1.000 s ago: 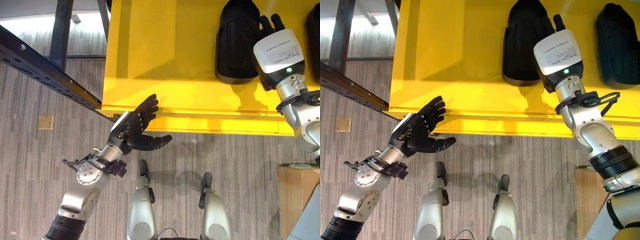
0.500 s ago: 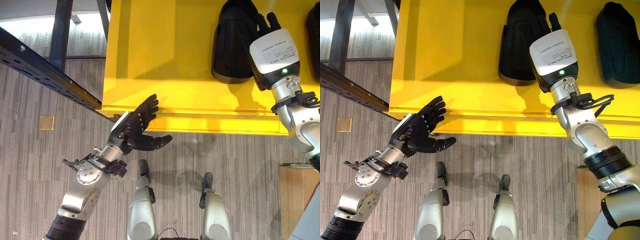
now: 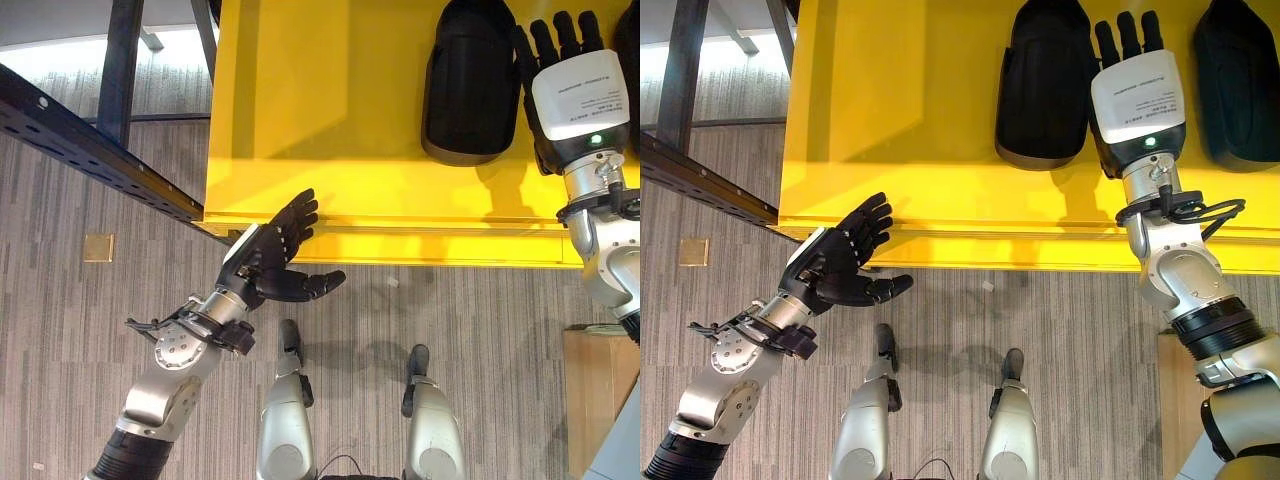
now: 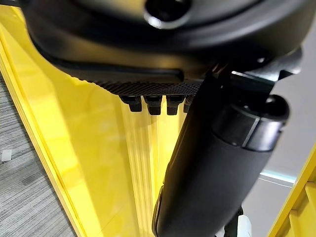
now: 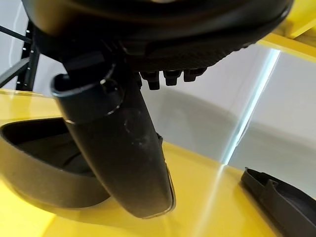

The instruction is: Move parts from the plastic box to the shelf.

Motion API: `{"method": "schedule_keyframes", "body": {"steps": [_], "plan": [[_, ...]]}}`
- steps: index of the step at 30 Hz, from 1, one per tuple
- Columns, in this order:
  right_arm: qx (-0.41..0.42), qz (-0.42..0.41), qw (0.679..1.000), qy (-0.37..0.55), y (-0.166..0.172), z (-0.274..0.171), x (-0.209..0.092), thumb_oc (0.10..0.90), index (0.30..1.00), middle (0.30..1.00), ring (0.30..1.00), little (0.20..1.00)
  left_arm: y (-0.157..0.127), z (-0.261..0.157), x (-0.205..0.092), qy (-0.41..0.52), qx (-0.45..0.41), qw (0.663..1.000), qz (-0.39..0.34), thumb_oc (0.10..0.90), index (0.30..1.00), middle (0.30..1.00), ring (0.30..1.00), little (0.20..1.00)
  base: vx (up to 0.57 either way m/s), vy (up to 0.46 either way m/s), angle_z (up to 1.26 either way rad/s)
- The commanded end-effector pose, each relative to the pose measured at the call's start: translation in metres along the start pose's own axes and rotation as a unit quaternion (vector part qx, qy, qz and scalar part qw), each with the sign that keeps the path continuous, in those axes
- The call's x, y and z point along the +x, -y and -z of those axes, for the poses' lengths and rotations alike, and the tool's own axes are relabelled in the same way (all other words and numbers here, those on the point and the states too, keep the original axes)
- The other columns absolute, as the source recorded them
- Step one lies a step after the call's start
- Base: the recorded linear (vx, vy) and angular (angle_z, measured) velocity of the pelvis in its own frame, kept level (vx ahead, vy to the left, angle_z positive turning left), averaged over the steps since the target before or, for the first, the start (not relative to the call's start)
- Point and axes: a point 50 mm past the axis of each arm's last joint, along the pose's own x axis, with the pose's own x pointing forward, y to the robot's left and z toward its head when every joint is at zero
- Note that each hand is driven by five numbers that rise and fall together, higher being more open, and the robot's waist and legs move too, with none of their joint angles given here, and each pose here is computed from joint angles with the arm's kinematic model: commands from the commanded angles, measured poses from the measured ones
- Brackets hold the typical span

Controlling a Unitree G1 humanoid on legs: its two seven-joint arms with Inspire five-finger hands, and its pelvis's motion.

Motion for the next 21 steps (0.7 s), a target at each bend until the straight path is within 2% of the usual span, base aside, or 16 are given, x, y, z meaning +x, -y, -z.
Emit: {"method": "schedule_keyframes", "body": {"steps": [1, 15, 21], "plan": [[-0.060, 0.126, 0.988, -0.061, 0.0554, 0.0312, 0.0234, 0.900, 1.000, 1.000, 1.000, 1.000, 0.0114, -0.0351, 0.0106, 0.109, 0.004, 0.994, 0.028, 0.900, 1.000, 1.000, 1.000, 1.000, 0.00, 0.000, 0.00], [-0.100, 0.107, 0.989, -0.032, 0.0544, 0.0290, 0.0251, 0.900, 1.000, 1.000, 1.000, 1.000, 0.0097, -0.0339, 0.0090, 0.102, 0.006, 0.994, 0.030, 0.900, 1.000, 1.000, 1.000, 1.000, 0.00, 0.000, 0.00], [-0.100, 0.142, 0.985, -0.005, 0.0629, 0.0242, 0.0255, 0.900, 1.000, 1.000, 1.000, 1.000, 0.0081, -0.0335, 0.0076, 0.101, 0.005, 0.995, 0.029, 0.900, 1.000, 1.000, 1.000, 1.000, 0.00, 0.000, 0.00]]}}
